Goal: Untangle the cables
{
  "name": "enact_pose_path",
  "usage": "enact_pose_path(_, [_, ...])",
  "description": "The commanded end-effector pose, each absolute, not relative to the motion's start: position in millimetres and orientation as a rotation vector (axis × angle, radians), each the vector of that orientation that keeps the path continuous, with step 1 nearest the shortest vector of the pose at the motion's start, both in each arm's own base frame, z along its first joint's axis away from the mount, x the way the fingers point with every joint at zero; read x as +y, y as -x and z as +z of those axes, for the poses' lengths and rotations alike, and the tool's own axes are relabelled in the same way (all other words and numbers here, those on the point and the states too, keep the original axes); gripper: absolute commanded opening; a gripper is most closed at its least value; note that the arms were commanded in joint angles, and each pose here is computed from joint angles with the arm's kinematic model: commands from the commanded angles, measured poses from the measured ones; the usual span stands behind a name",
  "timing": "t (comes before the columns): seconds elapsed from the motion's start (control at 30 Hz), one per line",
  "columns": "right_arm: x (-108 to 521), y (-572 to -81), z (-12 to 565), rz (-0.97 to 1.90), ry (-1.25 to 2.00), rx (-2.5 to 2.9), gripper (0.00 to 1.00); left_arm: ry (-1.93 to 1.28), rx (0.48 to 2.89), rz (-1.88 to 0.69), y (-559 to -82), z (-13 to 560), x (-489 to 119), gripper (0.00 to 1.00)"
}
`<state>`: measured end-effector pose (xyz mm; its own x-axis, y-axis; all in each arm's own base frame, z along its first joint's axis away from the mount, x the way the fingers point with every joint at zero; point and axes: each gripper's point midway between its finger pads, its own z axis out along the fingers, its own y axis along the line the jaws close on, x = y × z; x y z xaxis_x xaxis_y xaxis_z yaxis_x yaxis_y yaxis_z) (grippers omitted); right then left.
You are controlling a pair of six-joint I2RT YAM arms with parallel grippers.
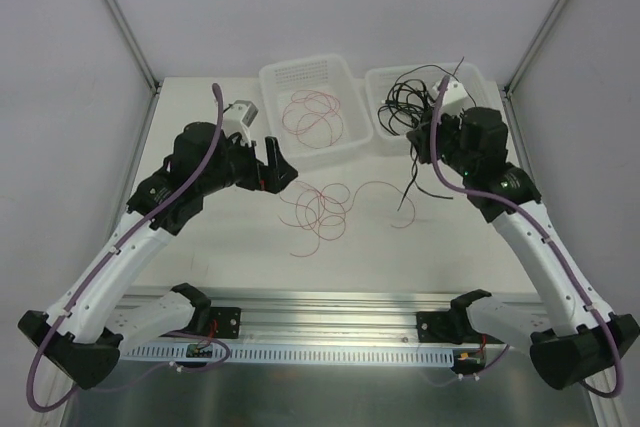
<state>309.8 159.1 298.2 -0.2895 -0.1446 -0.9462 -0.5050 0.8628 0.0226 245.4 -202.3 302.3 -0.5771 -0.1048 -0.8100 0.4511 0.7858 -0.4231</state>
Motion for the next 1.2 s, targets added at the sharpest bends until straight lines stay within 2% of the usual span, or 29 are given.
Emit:
enact_pose_path(0.0, [133.4,-344.0,346.3,0.278,0.393,1.779,0.01,-0.348,2.071,-0.642,-249.8,269.7,-187.2,0.99])
enact_pose_path(0.07, [119.5,-363.4,381.9,0.242,0.326,1.700,0.01,-0.348,2.124,-0.565,-255.6,244.4,-178.0,0.99])
enact_pose_path(0.2, [103.8,-419.2,403.2,0.167,0.259,1.651,0.01,-0.381,2.264,-0.399,-261.9,180.3,-157.7,0.99])
enact_pose_path(0.4, [73.8,-494.0,442.7,0.117,0.185,1.522,0.01,-0.434,2.371,-0.293,-264.7,136.4,-146.5,0.99])
enact_pose_path(0.43, [74.2,-513.8,424.5,0.120,0.190,1.556,0.01,-0.440,2.372,-0.290,-265.1,135.6,-146.5,0.99])
enact_pose_path(0.53, [65.7,-547.0,437.0,0.114,0.182,1.496,0.01,-0.433,2.370,-0.240,-267.4,134.0,-139.4,0.99])
enact_pose_path(0.6, [60.5,-583.8,394.7,0.118,0.150,1.570,0.01,-0.430,2.376,-0.224,-266.4,130.7,-135.9,0.99])
enact_pose_path(0.7, [40.2,-626.0,340.1,0.179,0.032,1.661,0.13,-0.433,2.394,-0.221,-263.9,124.6,-134.9,0.99])
enact_pose_path(0.77, [36.2,-640.3,295.8,0.230,-0.018,1.739,0.26,-0.436,2.406,-0.231,-262.7,121.5,-136.6,0.99])
enact_pose_path(0.8, [32.5,-640.4,282.8,0.249,-0.060,1.767,0.31,-0.436,2.411,-0.233,-262.3,120.4,-136.7,0.99])
enact_pose_path(0.83, [31.3,-640.0,275.6,0.249,-0.077,1.773,0.43,-0.436,2.415,-0.236,-263.0,119.7,-137.8,0.99])
enact_pose_path(0.9, [30.0,-626.7,250.5,0.243,-0.101,1.813,0.53,-0.433,2.417,-0.235,-264.5,119.9,-138.1,0.99])
enact_pose_path(0.93, [27.6,-621.0,248.5,0.238,-0.114,1.811,0.62,-0.435,2.421,-0.233,-264.3,118.8,-137.9,0.99])
enact_pose_path(1.03, [19.9,-594.2,247.8,0.195,-0.142,1.823,0.74,-0.435,2.423,-0.231,-263.8,118.5,-137.4,0.99])
enact_pose_path(1.17, [21.9,-555.8,264.4,0.185,-0.110,1.843,0.76,-0.428,2.416,-0.253,-262.9,121.7,-139.8,0.99])
